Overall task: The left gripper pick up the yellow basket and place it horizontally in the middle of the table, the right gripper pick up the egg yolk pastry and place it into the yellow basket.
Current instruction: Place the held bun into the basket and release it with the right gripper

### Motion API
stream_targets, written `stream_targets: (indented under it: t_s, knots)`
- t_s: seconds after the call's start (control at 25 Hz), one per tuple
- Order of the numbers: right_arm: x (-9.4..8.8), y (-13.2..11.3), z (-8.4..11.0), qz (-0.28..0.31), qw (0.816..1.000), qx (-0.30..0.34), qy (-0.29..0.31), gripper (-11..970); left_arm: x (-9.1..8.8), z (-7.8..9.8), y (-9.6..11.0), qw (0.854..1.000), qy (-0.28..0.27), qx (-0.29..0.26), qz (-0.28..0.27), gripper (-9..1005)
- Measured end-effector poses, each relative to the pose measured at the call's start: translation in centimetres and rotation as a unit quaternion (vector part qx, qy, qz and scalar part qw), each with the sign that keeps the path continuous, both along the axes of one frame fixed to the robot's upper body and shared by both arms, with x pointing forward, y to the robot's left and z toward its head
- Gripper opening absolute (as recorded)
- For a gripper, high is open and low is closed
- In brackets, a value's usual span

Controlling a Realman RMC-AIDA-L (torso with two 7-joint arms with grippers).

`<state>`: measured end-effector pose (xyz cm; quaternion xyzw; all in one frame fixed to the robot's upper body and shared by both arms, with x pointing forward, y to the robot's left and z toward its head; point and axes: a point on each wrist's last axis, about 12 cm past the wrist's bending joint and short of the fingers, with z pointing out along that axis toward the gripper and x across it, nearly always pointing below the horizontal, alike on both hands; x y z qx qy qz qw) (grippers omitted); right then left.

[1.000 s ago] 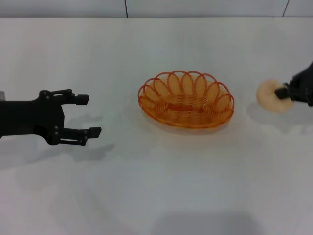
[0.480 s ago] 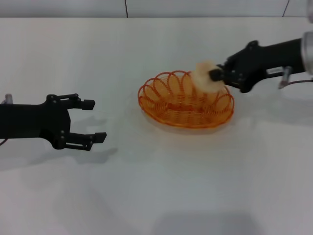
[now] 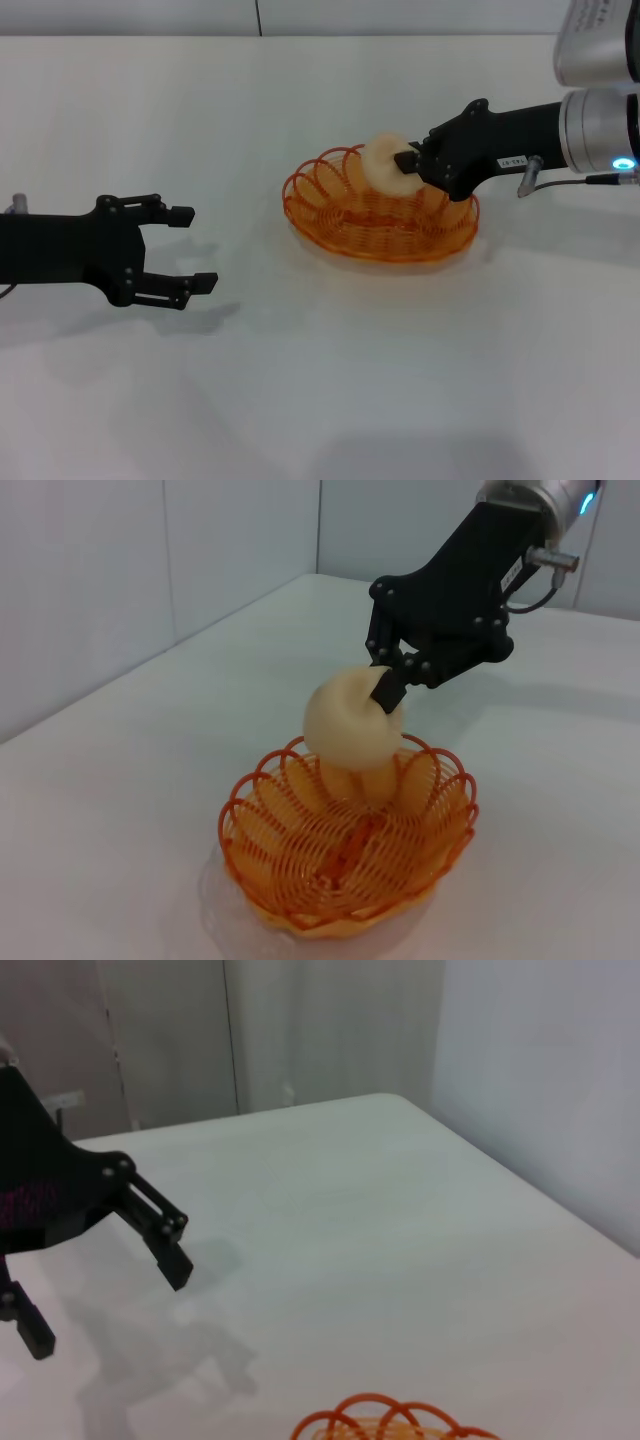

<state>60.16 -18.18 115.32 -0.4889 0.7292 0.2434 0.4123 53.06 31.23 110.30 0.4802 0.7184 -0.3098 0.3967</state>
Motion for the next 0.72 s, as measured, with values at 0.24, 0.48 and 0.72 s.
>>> stream_targets:
  t_s: [0.24,0.48,0.72]
  knots:
    - [-0.02,-0.19,-0.38,0.006,1.000,0.009,-0.010,32,0.10,0.10,-0.02,1.000,-0.002,0.001,-0.001,892]
    - [-0.19,-0.14,-0.71,0.013,1.000,0.017,-0.014,103,0.39,0.34,-0.21,1.000,-0.005,0.001,-0.003,892]
    - [-0.23,-0.20,-0.80,0.016,1.000,0.017,-0.015,223,0.68,0.52,-0.38,1.000,-0.008,0.001,-0.004,892]
